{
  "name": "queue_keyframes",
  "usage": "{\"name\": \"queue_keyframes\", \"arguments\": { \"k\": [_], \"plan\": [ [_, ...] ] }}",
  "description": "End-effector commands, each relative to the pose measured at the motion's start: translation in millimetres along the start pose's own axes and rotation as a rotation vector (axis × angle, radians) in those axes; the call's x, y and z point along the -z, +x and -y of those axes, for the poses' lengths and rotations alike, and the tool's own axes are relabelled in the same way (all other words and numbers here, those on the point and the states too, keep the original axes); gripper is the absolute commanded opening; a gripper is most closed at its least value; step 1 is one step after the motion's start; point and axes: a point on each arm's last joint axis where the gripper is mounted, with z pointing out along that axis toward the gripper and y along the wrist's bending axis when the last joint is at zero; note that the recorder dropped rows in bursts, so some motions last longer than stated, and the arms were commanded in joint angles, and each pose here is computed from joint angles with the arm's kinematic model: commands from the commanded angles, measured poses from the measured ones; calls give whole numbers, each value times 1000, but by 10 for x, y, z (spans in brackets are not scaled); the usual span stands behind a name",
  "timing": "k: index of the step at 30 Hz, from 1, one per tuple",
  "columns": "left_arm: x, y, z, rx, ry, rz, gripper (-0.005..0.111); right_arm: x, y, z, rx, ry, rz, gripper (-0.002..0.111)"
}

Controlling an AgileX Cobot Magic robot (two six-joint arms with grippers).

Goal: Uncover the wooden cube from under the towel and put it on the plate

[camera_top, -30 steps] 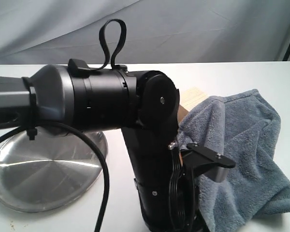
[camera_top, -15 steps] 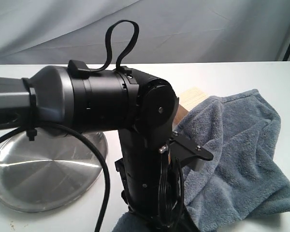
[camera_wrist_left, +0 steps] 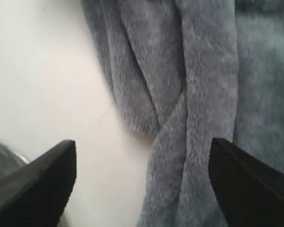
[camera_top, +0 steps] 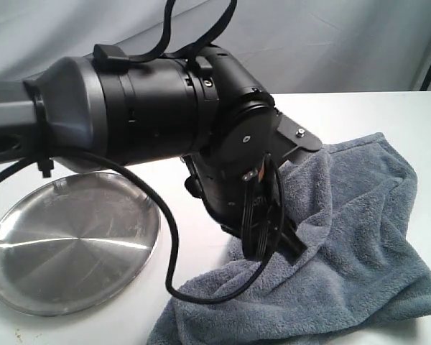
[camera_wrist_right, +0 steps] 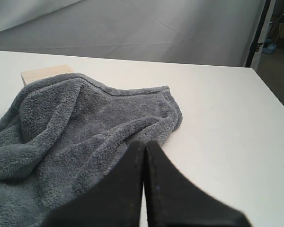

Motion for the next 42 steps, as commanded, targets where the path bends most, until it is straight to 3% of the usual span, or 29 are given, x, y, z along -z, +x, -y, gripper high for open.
{"name": "queue_keyframes", "arguments": {
  "k": [1, 10, 34, 38, 42],
  "plan": [
    [27, -185, 32, 33, 23, 194, 74, 1, 2, -3, -1, -4, 10, 0],
    [-228, -365, -85, 7, -18, 332, 74, 1, 2, -3, -1, -4, 10, 0],
    [-1150, -333, -149, 97, -1, 249, 73, 1, 2, -3, -1, -4, 10, 0],
    [-1215, -317, -141, 95, -2, 236, 68, 1, 2, -3, -1, -4, 10, 0],
    [-1215, -317, -141, 95, -2, 236, 54, 1, 2, -3, -1, -4, 10, 0]
  ]
}}
